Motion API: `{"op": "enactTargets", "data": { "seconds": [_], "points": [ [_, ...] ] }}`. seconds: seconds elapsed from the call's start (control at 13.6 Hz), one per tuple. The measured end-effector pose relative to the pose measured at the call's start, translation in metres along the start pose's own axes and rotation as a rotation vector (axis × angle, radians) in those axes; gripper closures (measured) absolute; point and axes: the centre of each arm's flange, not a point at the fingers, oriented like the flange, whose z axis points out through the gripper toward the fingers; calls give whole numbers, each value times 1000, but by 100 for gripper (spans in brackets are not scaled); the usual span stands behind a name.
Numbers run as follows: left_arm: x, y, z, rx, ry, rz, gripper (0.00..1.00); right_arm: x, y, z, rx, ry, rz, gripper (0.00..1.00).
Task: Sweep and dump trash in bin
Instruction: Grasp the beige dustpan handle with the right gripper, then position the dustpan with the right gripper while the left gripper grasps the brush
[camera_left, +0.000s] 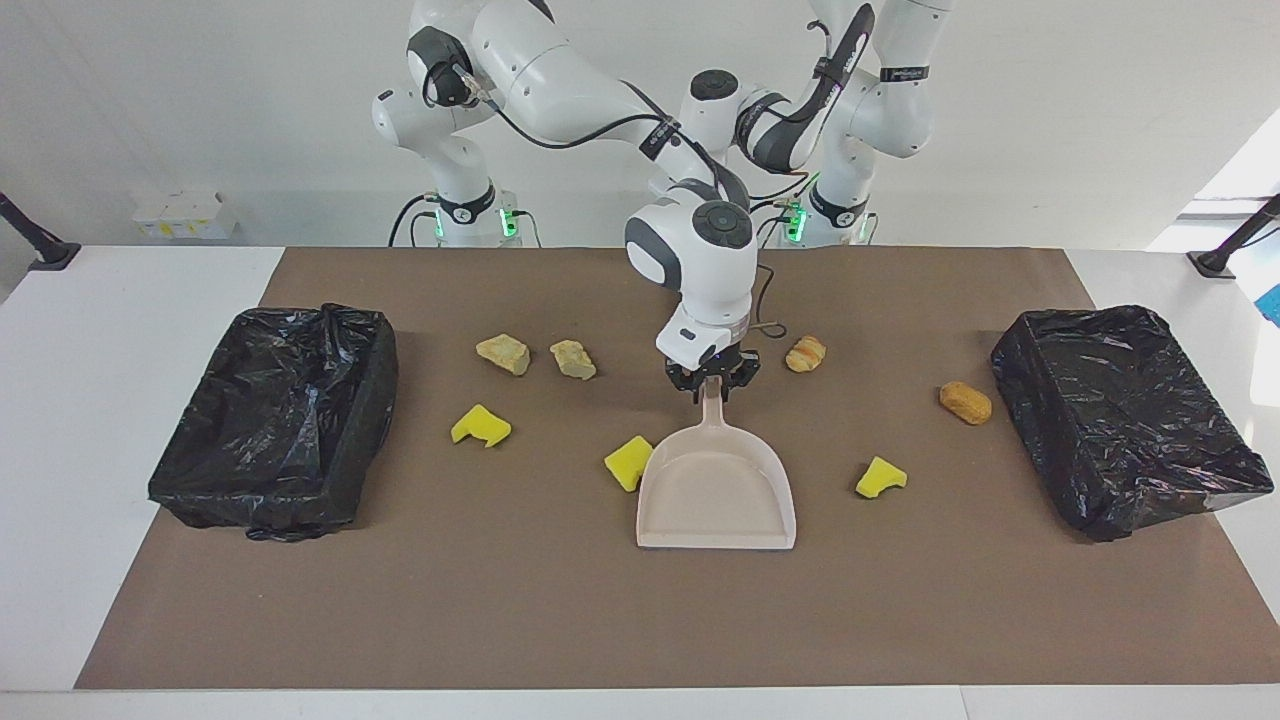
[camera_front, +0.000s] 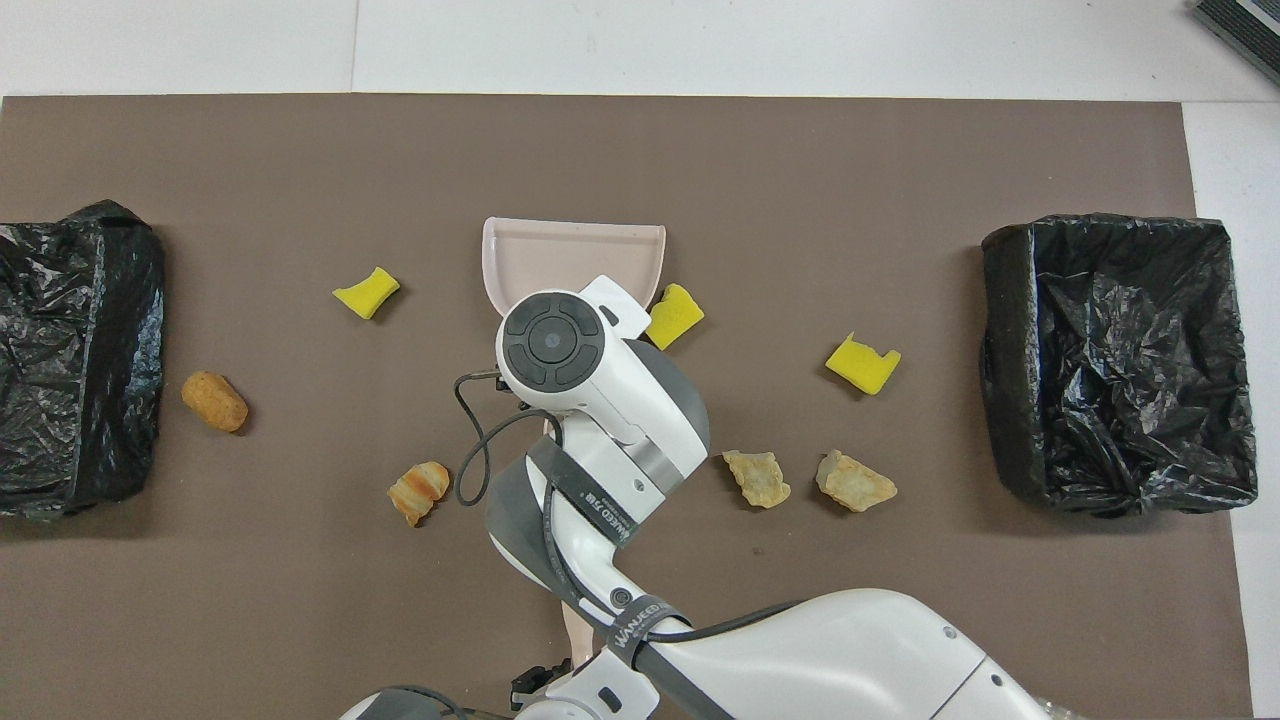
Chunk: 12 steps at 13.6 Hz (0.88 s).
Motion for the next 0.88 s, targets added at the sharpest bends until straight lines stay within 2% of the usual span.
{"op": "enactTargets", "data": {
  "seconds": [0.07,0.15,0.22,0.37,0.66,0.88],
  "points": [
    [-1,-1,0,5,-3,-2,46,0,0,0,0,0,0,69],
    [-2,-1,0,9,-6,-2,55,0,0,0,0,1,0,69],
    [-2,-1,0,13,-9,-2,55,0,0,0,1,2,-1,69],
    [-3,-2,1,22,-16,-4,73,2,-1,-4,9,16,-4,69],
    [-1,-13,-16,42,-26,-36,74,2,5,-36,20,48,-77,69],
    [3,-30,-45,55,-26,-74,74,-7,18,-47,2,45,-284,69]
  ]
}}
